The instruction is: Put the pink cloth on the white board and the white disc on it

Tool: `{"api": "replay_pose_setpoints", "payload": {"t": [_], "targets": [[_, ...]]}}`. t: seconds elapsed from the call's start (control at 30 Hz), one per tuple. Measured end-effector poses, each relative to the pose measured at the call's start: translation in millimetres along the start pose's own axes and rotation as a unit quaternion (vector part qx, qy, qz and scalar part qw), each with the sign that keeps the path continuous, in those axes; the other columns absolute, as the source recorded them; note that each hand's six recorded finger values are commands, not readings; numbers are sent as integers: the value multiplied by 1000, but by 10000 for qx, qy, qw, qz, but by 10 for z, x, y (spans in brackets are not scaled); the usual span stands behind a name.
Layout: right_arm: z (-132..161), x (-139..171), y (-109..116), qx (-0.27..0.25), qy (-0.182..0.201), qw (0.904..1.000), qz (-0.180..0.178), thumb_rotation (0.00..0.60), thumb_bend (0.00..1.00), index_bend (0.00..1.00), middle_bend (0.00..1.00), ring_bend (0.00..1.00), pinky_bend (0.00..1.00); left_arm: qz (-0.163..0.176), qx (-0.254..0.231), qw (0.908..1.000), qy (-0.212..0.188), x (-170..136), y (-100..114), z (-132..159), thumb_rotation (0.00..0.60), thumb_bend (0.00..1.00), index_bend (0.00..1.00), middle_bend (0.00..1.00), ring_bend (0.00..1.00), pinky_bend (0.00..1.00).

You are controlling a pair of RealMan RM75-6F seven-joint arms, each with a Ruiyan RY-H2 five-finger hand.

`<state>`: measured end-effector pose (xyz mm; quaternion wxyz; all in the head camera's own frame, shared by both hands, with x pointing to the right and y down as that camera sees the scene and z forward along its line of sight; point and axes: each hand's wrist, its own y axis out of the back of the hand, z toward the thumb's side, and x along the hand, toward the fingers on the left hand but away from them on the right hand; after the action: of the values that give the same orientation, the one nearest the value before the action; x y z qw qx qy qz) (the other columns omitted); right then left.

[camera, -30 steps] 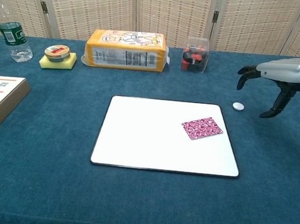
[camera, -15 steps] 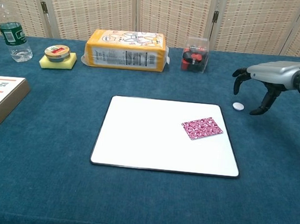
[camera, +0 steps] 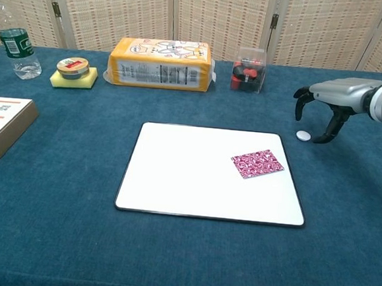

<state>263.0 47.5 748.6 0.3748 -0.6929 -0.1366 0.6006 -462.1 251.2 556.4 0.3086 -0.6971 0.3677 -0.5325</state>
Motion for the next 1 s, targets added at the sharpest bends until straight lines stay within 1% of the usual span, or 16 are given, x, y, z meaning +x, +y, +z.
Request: {"api": "replay_pose_setpoints", "payload": {"t": [0.23,0.63,1.0], "targets": [[-41,-100,-67,-39,-47,9999,84,600,146,368,64,0,0,-66,40,10000,50,32,-40,-10,600,294,0,39,99,218],[-28,-210,-77,-118,9,9999,94,600,151,415,81,0,0,-123,64,9998,108,69,-71,-32,600,294,0,39,99,218],[-40,-258,-90,-128,12,9998,129,600,155,432,88,0,0,-159,80,9998,115,86,-91,-36,600,293,0,39,100,218]]}}
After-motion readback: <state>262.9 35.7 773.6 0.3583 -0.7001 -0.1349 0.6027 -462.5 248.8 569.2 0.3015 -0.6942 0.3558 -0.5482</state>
